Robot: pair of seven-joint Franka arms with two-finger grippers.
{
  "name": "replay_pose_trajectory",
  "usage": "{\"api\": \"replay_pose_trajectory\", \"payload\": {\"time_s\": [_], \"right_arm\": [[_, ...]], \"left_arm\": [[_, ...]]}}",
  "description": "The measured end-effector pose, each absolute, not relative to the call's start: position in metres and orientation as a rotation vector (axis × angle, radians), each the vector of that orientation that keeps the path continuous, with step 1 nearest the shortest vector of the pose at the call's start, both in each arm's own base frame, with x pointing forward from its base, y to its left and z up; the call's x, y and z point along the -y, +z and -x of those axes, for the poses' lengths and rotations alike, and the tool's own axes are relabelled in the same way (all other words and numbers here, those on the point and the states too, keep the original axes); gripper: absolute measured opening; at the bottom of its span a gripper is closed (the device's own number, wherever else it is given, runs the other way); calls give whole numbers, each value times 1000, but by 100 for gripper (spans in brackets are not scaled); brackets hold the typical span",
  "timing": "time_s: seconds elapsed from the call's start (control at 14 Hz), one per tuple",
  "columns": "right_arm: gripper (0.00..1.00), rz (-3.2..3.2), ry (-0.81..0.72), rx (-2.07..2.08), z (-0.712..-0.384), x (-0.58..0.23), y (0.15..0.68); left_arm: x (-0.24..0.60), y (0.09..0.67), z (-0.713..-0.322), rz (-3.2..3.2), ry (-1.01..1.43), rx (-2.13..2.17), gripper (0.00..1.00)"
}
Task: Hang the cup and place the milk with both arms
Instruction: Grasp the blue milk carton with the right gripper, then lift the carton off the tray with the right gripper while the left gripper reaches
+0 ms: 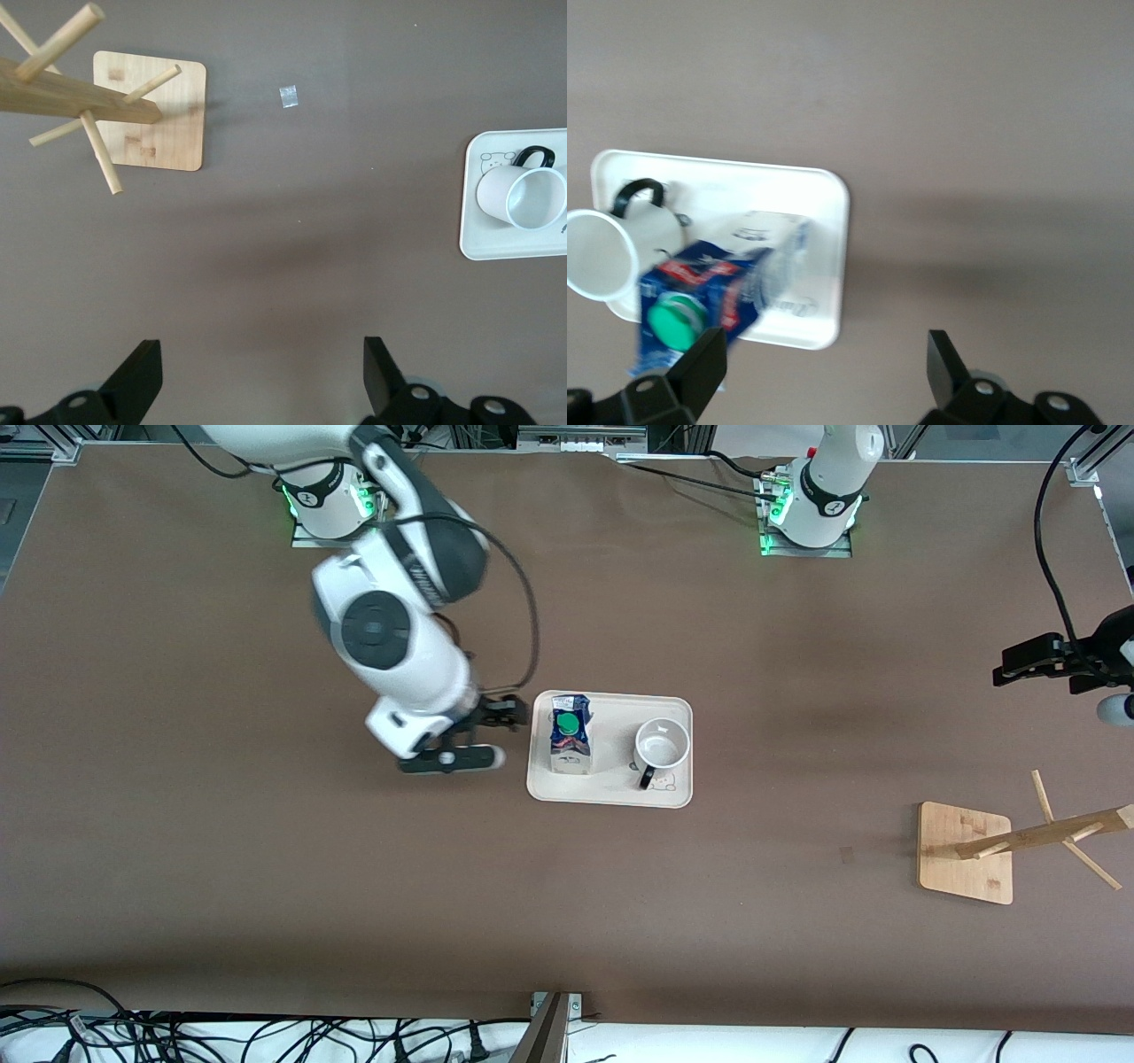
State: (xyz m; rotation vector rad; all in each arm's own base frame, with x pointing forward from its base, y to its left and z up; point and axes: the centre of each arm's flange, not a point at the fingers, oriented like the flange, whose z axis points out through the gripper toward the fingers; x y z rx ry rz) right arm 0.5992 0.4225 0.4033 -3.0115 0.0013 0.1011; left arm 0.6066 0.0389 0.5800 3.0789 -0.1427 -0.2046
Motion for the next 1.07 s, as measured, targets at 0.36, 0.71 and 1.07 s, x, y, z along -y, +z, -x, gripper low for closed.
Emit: {"api": "replay_pose_trajectory", "payload": {"time_s": [0.36, 0.71, 1.07], "right_arm": [[100, 2976, 72, -166, -583, -475, 374], [100, 2957, 58, -221, -573, -495, 363], [96, 2980, 60, -202, -565, -507, 340]], "left_arm": [[-19, 565, -618, -3071, -205, 199, 100], [-22, 563, -615, -3066, -241, 191, 100], [-29, 556, -616, -3064, -269, 173, 100]]}}
